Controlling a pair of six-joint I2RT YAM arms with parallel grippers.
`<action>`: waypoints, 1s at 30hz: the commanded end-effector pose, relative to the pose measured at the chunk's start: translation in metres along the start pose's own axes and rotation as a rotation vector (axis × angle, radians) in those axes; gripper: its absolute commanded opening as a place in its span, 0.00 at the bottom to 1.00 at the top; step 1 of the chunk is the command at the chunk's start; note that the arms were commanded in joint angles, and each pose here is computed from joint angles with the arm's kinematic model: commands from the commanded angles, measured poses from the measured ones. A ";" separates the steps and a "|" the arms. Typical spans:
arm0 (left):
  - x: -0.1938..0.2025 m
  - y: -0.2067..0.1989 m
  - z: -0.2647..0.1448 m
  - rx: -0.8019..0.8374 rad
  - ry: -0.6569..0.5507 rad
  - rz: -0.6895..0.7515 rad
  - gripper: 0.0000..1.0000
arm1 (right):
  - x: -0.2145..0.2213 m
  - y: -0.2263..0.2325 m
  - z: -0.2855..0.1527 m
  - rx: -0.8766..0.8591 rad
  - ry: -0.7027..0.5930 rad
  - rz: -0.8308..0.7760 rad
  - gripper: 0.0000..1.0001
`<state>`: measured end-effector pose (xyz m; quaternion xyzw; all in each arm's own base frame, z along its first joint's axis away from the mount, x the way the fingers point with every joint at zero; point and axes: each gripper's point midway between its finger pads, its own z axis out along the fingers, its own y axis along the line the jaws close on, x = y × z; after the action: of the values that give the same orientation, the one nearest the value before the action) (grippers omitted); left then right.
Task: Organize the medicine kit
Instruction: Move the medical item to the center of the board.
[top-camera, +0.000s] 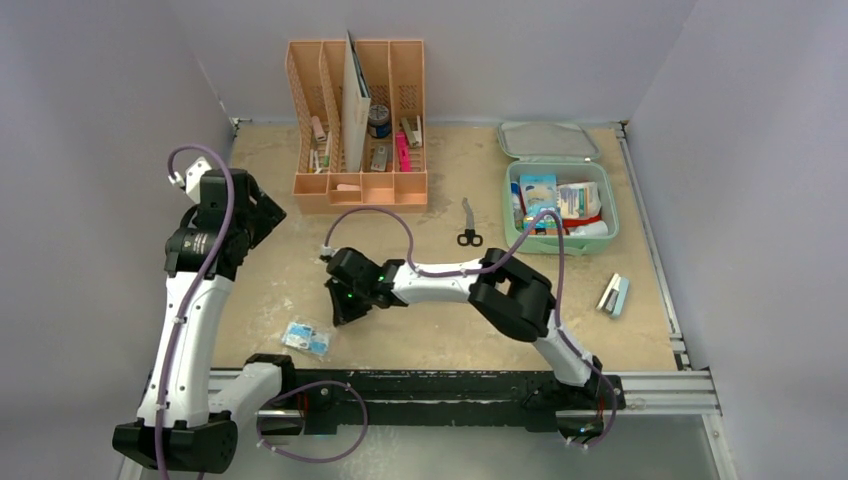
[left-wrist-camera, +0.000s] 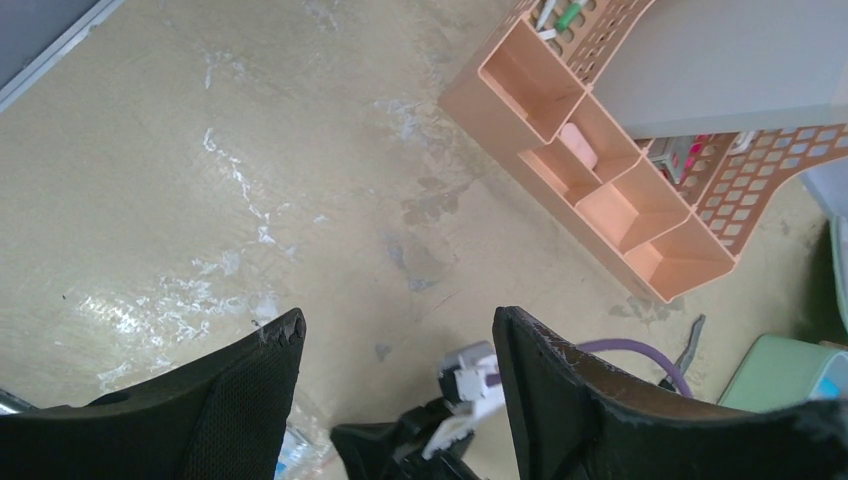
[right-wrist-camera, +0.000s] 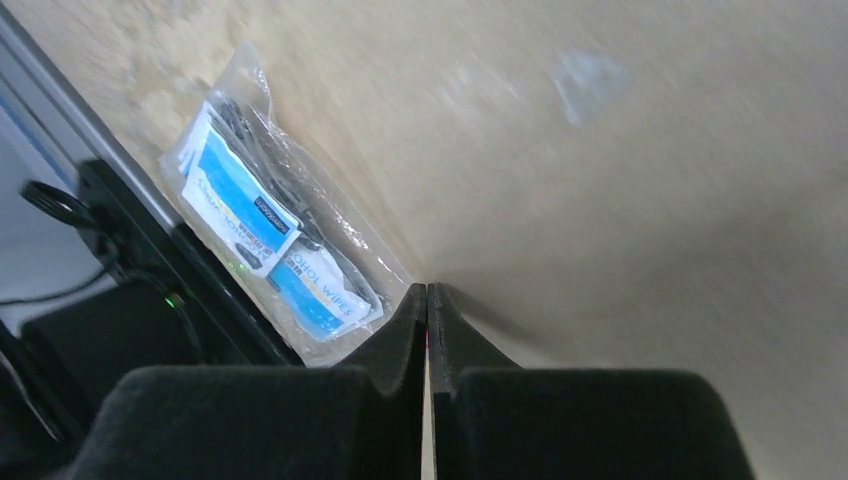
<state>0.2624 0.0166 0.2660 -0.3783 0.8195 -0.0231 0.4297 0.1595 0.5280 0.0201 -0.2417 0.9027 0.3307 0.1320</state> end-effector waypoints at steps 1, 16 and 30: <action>0.006 0.004 0.008 -0.012 0.001 0.016 0.68 | 0.005 -0.039 -0.032 0.131 -0.018 -0.032 0.00; 0.090 -0.010 0.041 0.142 0.316 0.137 0.68 | 0.022 -0.160 -0.146 0.380 -0.092 0.159 0.00; 0.159 -0.054 0.060 0.573 0.523 0.274 0.76 | 0.046 -0.202 -0.234 0.579 -0.082 0.210 0.00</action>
<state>0.2692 -0.0870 0.1323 -0.1853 0.9159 -0.2344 0.2681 0.2153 0.2415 0.0644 -0.0729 0.9685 0.1174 0.2073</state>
